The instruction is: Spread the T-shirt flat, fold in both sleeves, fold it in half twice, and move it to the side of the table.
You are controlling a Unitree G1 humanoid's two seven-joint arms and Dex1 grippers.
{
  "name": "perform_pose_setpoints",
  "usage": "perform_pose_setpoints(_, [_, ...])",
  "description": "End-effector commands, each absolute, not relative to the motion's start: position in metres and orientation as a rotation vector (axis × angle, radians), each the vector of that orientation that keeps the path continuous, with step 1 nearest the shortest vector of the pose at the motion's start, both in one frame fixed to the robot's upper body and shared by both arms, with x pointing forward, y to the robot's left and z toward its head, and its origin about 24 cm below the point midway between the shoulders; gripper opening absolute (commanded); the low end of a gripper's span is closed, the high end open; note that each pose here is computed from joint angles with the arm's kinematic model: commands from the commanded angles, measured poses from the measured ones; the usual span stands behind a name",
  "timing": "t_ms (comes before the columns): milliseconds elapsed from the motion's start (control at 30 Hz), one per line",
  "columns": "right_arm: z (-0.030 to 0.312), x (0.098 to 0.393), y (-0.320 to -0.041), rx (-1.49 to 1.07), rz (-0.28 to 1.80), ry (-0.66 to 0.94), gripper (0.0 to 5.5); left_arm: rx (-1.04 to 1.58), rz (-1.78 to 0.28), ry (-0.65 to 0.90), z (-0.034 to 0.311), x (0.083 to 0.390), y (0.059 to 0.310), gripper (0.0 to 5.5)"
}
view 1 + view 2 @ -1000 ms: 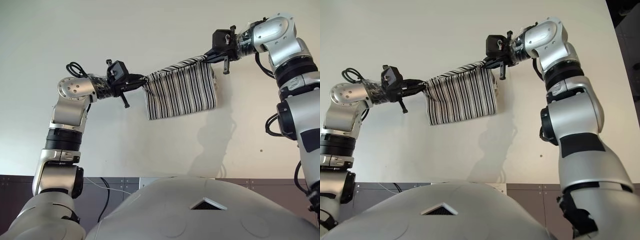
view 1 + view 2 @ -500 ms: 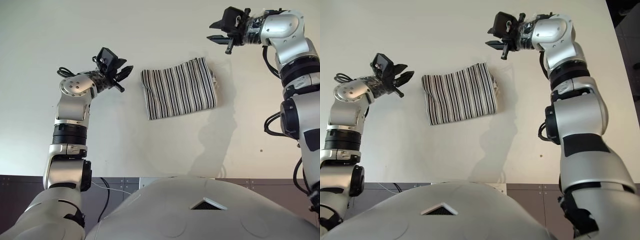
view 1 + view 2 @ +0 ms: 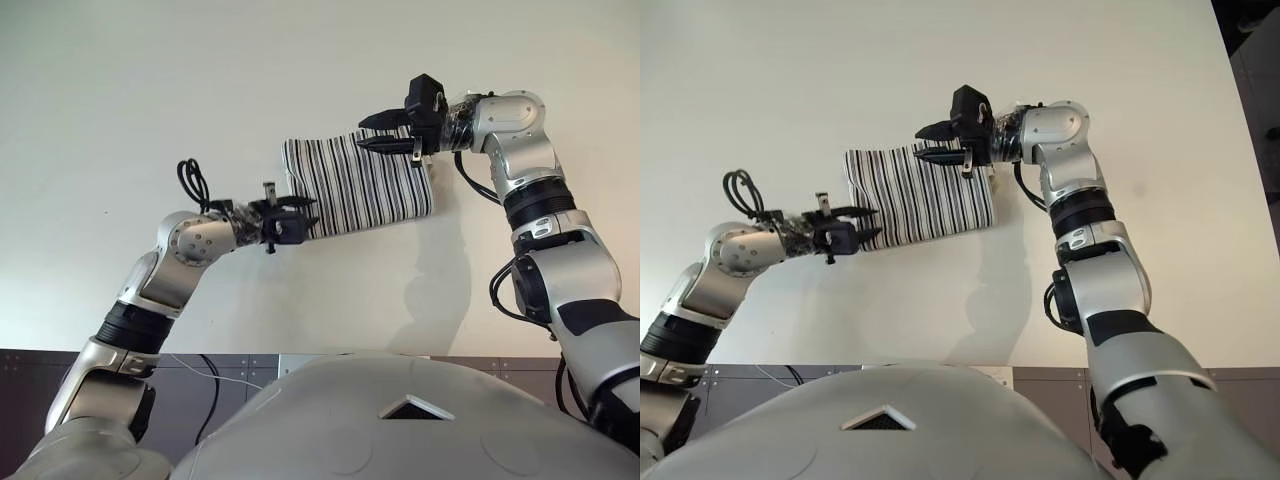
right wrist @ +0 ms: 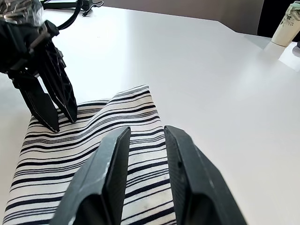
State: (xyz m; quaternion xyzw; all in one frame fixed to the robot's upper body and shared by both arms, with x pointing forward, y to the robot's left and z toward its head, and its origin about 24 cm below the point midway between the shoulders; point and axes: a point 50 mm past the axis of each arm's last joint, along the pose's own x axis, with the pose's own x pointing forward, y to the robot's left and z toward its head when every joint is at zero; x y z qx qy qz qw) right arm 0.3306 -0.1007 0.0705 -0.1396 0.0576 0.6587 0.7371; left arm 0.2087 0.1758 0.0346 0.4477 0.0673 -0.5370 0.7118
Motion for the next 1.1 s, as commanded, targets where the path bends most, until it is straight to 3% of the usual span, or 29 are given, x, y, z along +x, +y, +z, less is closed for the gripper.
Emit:
perform_pose_setpoints(33, [0.069,0.329,-0.093,-0.365,1.508,0.164,1.32,1.044,-1.271,0.316,0.010,0.185,0.196,1.44])
perform_pose_setpoints(167, [0.048,0.323,-0.099,-0.385,1.548,0.309,1.32,1.057,-1.436,0.156,0.018,0.172,0.183,1.44])
perform_pose_setpoints(300, [0.038,0.316,-0.100,-0.372,1.590,0.364,1.32,1.095,-1.446,-0.028,0.031,0.174,0.177,1.44])
perform_pose_setpoints(467, [0.013,0.305,-0.119,-0.474,1.565,0.506,1.32,1.069,-1.255,-0.150,0.054,0.207,0.176,1.44])
perform_pose_setpoints(667, [0.007,0.309,-0.159,-0.348,1.348,0.570,1.32,0.982,-0.875,-0.275,0.101,0.260,0.190,1.44])
perform_pose_setpoints(733, [-0.002,0.306,-0.184,-0.311,1.221,0.644,1.32,0.956,-0.789,-0.287,0.108,0.267,0.195,1.44])
perform_pose_setpoints(900, [-0.030,0.275,-0.281,-0.315,0.616,0.851,1.32,0.926,-0.696,-0.279,0.109,0.272,0.198,1.44])
perform_pose_setpoints(1100, [-0.019,0.231,-0.380,-0.167,-0.181,0.873,1.32,0.917,-0.658,-0.253,0.105,0.270,0.197,1.44])
